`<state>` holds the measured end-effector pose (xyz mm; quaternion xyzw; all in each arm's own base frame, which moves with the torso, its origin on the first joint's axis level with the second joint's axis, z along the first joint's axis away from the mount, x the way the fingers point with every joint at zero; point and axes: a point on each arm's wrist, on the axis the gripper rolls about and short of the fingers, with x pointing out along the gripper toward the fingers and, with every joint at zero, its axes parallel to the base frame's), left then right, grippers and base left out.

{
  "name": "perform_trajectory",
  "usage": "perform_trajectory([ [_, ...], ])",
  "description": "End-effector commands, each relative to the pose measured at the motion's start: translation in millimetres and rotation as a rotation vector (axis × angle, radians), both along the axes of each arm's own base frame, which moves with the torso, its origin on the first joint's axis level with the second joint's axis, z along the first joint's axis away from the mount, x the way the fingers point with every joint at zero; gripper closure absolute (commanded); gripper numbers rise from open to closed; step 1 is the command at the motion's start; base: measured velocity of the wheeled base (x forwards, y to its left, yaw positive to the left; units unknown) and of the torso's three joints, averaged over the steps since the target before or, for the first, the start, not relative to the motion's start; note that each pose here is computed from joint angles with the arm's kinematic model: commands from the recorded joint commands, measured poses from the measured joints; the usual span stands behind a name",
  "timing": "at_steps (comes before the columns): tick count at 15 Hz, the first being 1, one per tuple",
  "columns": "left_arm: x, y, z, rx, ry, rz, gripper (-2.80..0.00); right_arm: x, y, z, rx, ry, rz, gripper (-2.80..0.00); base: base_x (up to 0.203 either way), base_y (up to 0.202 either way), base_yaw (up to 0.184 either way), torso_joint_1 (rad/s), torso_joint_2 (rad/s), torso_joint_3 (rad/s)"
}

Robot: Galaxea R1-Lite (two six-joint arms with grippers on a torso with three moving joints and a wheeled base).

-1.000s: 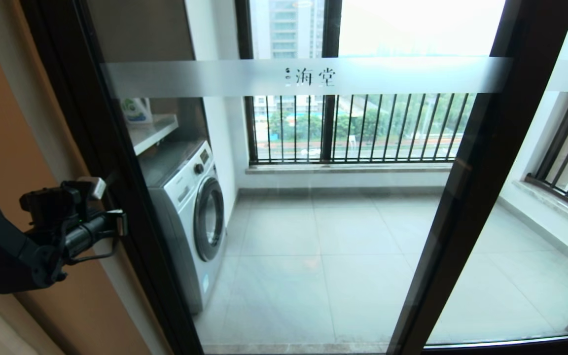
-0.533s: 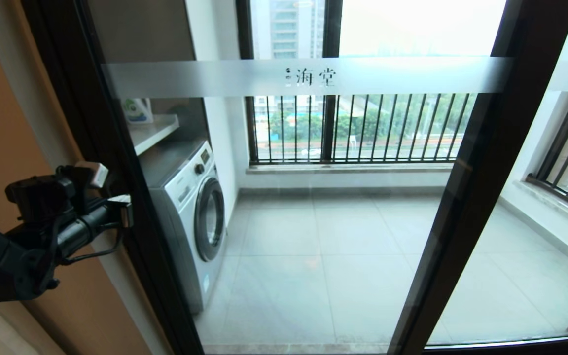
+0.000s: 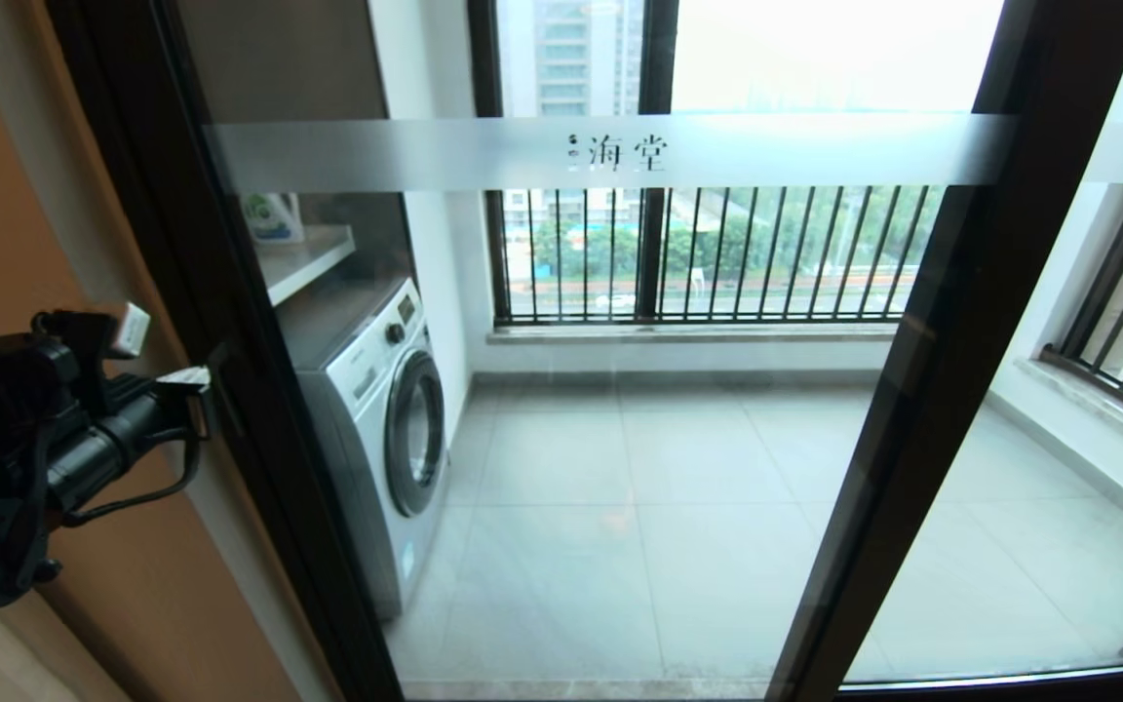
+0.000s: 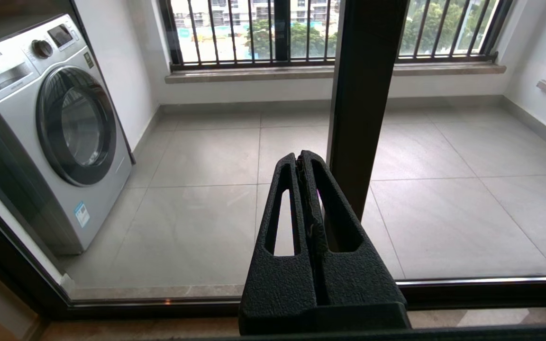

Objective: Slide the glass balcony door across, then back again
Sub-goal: Open the slid door

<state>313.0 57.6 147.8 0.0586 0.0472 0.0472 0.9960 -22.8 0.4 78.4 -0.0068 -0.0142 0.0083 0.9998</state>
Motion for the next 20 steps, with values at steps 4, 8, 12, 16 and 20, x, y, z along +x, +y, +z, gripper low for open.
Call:
perform_trajectory([
  [4, 8.6, 28.0, -14.0, 0.007, 0.031, 0.079, 0.00, 0.8, 0.0, -3.4, 0.000, 0.010, 0.000, 0.00, 0.000, 0.000, 0.000, 0.000, 0.00, 0.000],
  [8, 28.1, 41.8, -34.5, 0.015, 0.062, 0.102, 0.00, 0.8, 0.0, -3.4, 0.000, 0.010, 0.000, 0.00, 0.000, 0.000, 0.000, 0.000, 0.00, 0.000],
  [12, 49.5, 48.9, -46.9, 0.030, 0.020, 0.115, 0.00, 0.8, 0.0, -3.4, 0.000, 0.010, 0.000, 0.00, 0.000, 0.000, 0.000, 0.000, 0.00, 0.000],
  [16, 58.3, 51.0, -53.2, 0.029, 0.024, 0.113, 0.00, 0.8, 0.0, -3.4, 0.000, 0.010, 0.000, 0.00, 0.000, 0.000, 0.000, 0.000, 0.00, 0.000],
  [20, 70.1, 53.9, -58.0, 0.031, 0.017, 0.113, 0.00, 0.9, 0.0, -3.3, 0.000, 0.011, 0.000, 0.00, 0.000, 0.000, 0.000, 0.000, 0.00, 0.000],
])
